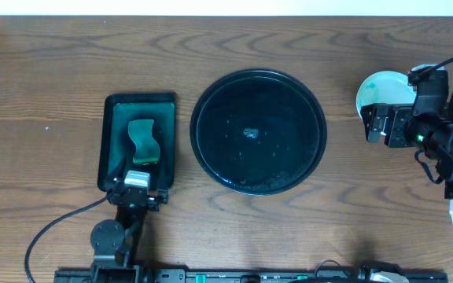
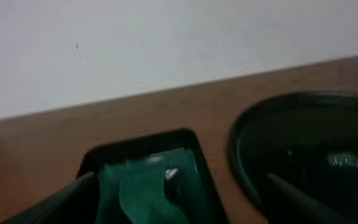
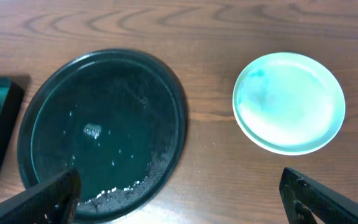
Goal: Clean dirty plates on tray and stack at the side
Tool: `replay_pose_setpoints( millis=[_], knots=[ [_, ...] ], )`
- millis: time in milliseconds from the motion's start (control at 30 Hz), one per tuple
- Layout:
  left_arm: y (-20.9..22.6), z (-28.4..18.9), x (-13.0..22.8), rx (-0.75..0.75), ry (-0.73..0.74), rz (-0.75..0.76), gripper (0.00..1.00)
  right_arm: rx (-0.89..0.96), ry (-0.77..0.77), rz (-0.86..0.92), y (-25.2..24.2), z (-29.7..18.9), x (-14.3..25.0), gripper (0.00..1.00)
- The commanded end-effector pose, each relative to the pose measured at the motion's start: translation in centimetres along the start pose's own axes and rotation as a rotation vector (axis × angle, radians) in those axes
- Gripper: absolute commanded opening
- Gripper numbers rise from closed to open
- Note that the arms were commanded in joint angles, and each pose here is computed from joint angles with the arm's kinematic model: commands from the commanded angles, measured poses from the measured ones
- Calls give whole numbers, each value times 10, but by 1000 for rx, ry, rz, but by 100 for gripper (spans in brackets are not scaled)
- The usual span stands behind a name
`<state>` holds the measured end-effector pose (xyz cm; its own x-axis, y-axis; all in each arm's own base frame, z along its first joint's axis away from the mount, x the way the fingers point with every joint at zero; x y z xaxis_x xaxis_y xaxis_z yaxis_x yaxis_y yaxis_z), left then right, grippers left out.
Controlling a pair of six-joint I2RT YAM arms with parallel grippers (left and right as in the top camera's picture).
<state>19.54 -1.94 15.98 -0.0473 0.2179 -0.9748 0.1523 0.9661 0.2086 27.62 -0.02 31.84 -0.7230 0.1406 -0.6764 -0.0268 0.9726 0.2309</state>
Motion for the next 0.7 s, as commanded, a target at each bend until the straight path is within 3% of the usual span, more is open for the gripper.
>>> replay_pose_setpoints(
  millis=[0,667],
  knots=[
    [-3,-1,12,20,54,-43,83,-9,-14,-23,5,-4,-4,99],
    [-3,-1,12,17,59,-54,83,-9,-14,-23,5,-4,-4,99]
  ],
)
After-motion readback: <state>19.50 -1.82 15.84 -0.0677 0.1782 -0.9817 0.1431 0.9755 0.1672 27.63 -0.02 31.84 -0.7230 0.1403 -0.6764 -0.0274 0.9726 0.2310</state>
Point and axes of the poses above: each gripper's point midway between its finger pads, its own z axis out along the fingers, its own y axis along the line the jaws close on, x = y × z, the point moved 5 cm from there along -z, back along the fingers, and after that the axes turned 5 degrees about z, right-handed, at the moved point
